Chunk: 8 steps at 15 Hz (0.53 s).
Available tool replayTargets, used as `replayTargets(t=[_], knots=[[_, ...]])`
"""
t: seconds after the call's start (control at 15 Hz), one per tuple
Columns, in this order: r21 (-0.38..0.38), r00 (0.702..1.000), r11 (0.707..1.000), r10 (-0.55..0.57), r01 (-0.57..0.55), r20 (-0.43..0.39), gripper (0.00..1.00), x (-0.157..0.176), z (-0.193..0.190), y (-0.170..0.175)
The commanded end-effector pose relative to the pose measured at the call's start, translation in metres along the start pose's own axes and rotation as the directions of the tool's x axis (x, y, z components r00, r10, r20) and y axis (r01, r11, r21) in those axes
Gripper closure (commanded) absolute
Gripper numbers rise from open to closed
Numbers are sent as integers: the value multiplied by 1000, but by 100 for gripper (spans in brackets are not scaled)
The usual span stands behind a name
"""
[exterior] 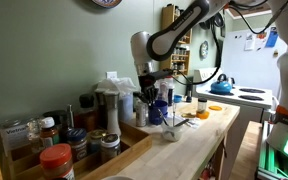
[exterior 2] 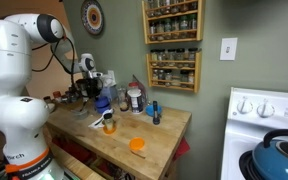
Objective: Stack up the blue cups
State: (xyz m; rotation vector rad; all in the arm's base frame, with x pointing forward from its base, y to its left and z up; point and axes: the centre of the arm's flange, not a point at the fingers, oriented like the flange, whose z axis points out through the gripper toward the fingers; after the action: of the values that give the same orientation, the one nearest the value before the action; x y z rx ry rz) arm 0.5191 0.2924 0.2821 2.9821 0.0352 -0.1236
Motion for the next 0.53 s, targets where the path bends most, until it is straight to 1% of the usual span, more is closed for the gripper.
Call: replayTargets(t=[0.0, 0.13, 0.2, 0.27, 0.4, 0.47], knots=[[-21, 999, 999, 29, -28, 21, 99, 3, 3, 1], [-14, 999, 999, 31, -31, 24, 99, 5, 5, 2], [-9, 999, 999, 31, -31, 19, 94, 6, 6, 2], [-7, 999, 999, 33, -33, 16, 70, 7, 6, 2], [-9, 999, 999, 37, -36, 13, 66, 7, 3, 3], [-7, 999, 999, 41, -41, 4, 60, 7, -1, 4]])
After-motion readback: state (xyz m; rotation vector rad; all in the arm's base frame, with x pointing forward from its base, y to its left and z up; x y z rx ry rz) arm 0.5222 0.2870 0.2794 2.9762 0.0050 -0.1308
